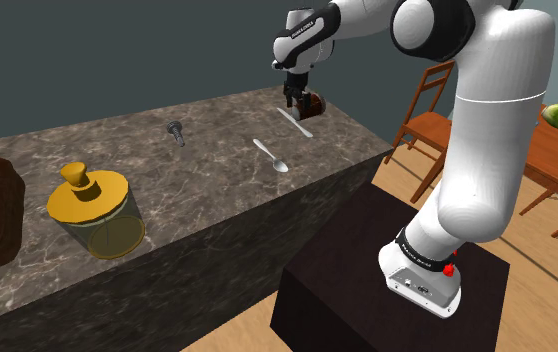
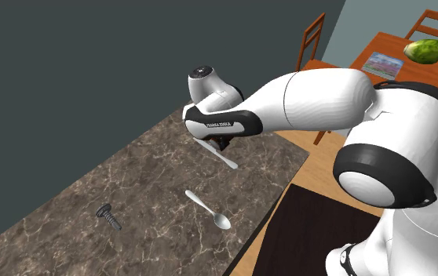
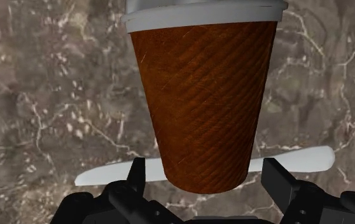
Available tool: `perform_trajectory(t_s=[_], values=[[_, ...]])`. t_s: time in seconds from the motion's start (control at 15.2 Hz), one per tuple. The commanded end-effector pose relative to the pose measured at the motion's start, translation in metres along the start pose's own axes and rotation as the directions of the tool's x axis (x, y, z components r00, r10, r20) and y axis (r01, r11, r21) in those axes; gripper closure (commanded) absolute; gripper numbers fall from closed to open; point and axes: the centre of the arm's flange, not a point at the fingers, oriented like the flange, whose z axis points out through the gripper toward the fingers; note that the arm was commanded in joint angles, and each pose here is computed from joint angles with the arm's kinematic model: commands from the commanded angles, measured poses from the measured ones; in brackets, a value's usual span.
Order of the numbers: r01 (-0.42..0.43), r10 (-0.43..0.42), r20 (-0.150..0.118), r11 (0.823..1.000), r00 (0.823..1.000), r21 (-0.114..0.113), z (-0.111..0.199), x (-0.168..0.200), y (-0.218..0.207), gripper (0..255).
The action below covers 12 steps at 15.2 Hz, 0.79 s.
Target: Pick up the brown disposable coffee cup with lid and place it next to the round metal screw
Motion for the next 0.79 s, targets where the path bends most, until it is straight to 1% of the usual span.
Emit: perform_trajectory(t_s=[0.0, 0.59, 0.73], values=[[0.0, 0.0, 0.0, 1.0, 1.0, 0.0, 0.0, 0.0, 0.0, 255], [0.0, 0.0, 0.0, 1.0, 1.0, 0.0, 0.0, 0.0, 0.0, 255], [0.0, 0.0, 0.0, 1.0, 1.0, 0.0, -0.01, -0.001, -0.001, 255]])
